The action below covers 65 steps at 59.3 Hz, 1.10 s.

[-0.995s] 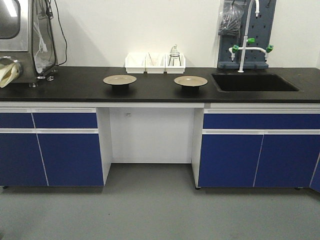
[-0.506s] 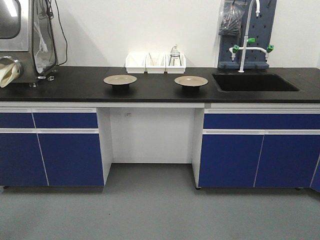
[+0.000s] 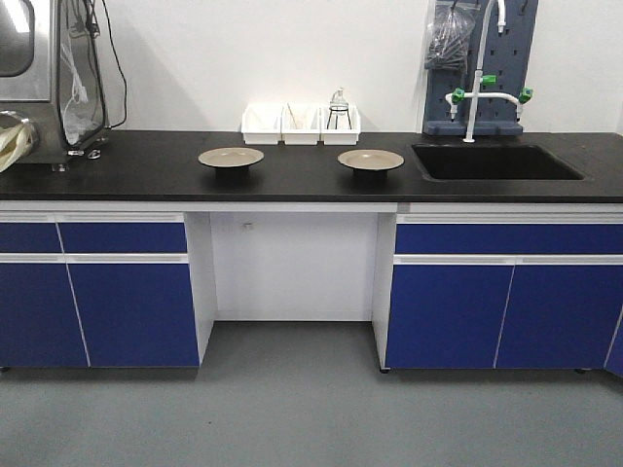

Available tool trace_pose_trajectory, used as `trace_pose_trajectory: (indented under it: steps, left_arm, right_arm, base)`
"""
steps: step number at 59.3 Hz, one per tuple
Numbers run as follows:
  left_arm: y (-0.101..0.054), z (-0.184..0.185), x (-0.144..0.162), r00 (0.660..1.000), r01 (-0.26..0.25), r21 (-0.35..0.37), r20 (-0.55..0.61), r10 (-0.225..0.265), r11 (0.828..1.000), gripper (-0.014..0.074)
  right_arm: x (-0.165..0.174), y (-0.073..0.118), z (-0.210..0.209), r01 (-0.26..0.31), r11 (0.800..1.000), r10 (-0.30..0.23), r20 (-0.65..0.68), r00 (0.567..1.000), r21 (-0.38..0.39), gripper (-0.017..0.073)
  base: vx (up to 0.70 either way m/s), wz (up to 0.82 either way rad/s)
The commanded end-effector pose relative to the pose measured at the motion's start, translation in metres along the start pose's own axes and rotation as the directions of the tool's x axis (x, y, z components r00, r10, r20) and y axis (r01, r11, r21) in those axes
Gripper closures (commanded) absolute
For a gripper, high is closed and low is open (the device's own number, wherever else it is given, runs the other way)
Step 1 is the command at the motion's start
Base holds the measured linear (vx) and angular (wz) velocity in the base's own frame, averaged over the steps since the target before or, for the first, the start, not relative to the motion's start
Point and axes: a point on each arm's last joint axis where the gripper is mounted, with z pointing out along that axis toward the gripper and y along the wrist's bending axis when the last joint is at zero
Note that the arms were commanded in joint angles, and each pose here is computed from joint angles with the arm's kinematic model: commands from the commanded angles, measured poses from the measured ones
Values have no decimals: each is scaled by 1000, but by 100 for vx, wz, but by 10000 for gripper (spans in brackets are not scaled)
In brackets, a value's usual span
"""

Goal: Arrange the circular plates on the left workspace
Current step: 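Drive the base forward toward the bench with the two beige plates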

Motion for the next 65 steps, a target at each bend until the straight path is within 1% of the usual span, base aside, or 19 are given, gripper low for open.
trace_pose_trajectory:
  steps: [1, 29, 65]
  left_arm:
    - [0, -1, -4, 996, 12, 6, 85, -12, 1000, 591]
    - [0, -1, -4, 997, 12, 6, 83, -12, 1000, 591]
    - [0, -1, -4, 997, 12, 6, 83, -12, 1000, 591]
  right_arm:
    - [-6, 0, -1, 15, 1000, -15, 89, 996, 3, 564]
    - [-6, 0, -1, 15, 1000, -15, 89, 996, 3, 564]
    - [-6, 0, -1, 15, 1000, -15, 89, 996, 3, 564]
  base:
    - [13, -2]
    - [26, -4]
    - [39, 0]
